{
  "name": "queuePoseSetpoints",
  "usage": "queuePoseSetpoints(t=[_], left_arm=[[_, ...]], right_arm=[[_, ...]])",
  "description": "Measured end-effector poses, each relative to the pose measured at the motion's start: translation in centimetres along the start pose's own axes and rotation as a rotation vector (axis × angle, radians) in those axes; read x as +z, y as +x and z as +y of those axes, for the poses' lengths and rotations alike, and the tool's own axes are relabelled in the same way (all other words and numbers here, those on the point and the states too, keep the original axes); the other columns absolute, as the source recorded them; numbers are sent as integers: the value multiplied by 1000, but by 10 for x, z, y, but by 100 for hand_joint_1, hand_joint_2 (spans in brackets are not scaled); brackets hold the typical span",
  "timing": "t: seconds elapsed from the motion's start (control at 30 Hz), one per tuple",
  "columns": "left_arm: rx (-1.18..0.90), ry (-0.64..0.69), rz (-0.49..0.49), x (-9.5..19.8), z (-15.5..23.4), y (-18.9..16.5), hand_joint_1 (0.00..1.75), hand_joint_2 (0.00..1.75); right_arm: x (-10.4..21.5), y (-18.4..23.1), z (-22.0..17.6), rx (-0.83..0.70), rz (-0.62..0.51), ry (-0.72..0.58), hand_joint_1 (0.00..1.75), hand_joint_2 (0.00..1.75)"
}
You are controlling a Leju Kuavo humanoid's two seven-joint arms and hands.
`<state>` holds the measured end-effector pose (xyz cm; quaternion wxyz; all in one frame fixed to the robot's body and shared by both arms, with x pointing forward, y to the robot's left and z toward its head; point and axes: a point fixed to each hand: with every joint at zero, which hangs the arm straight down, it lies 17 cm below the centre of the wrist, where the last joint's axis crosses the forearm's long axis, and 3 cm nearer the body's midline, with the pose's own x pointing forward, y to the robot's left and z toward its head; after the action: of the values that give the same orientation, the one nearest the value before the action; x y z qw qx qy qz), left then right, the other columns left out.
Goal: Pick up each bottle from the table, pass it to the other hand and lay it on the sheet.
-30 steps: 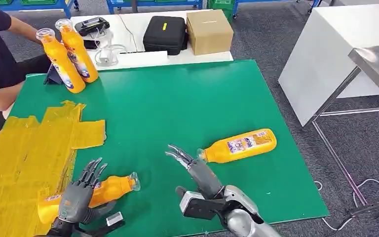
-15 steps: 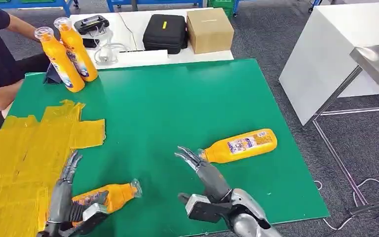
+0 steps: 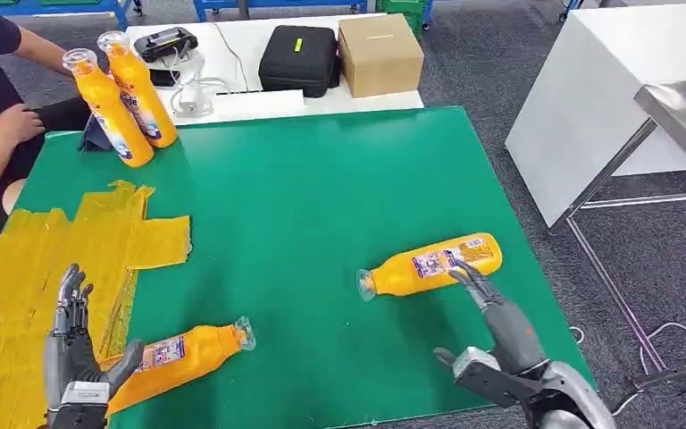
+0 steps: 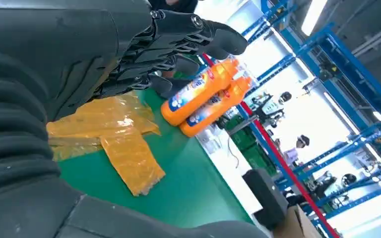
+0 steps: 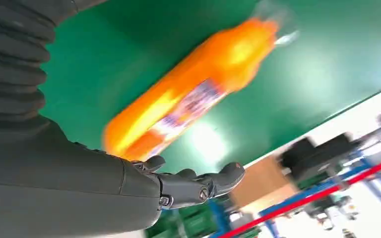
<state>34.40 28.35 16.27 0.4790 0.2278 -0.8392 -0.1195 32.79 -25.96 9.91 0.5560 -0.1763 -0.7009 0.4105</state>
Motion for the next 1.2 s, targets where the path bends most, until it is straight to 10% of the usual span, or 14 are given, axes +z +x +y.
queuePoseSetpoints(t=[0.5,1.2], left_arm=[[419,-111,31,2,-22,12,0,0],[507,-205,-37,-13,-54,44,0,0]], right_arm=[[50,-123,-144,360,322,-78,0,175],[-45,-191,-119,400,436,-74,0,175]])
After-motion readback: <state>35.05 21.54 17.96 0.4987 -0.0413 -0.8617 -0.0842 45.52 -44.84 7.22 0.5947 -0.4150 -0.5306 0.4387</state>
